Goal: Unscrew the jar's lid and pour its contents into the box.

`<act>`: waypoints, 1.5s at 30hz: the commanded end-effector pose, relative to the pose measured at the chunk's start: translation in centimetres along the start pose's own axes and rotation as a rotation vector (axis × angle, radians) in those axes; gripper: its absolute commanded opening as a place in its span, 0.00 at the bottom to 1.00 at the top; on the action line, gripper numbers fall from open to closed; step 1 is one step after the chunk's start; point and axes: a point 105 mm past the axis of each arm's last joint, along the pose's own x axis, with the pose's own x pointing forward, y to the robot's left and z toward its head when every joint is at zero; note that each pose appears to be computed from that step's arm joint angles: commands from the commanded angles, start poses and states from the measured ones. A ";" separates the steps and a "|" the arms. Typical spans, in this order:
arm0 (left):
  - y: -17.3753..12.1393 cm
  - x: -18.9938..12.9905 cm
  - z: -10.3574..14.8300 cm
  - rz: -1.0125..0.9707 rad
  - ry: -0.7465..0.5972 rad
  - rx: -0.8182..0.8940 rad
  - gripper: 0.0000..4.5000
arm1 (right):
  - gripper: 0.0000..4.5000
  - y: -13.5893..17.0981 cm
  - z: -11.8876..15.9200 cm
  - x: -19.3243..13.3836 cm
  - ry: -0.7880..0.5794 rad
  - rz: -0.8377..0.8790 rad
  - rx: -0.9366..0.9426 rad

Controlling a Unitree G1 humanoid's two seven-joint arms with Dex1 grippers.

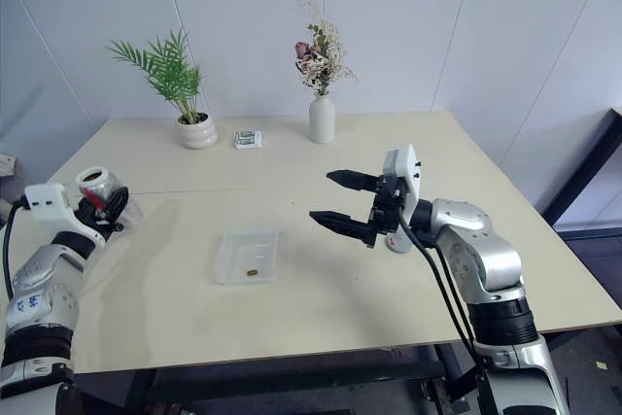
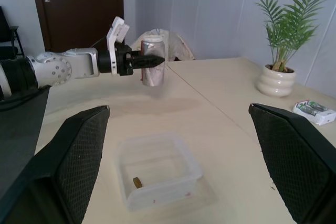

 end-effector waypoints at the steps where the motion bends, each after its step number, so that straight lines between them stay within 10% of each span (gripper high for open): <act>1: 1.5 -0.3 0.4 0.064 -0.039 0.021 0.45 | 1.00 0.5 1.2 0.7 -0.027 0.027 -0.062; 15: 1.6 -0.8 -2.7 0.036 0.022 0.007 0.45 | 1.00 0.6 1.4 1.4 -0.040 0.042 -0.063; 23: 0.7 -1.8 -2.0 -0.051 -0.011 0.100 0.99 | 1.00 0.7 1.5 1.3 -0.039 0.049 -0.058; 39: 1.9 -9.0 3.4 -0.107 0.003 0.319 0.99 | 1.00 1.3 1.1 -0.1 -0.009 0.077 -0.052; 45: -5.7 -12.2 4.9 -0.652 0.073 0.507 0.99 | 1.00 1.7 1.5 -2.1 0.065 0.087 -0.090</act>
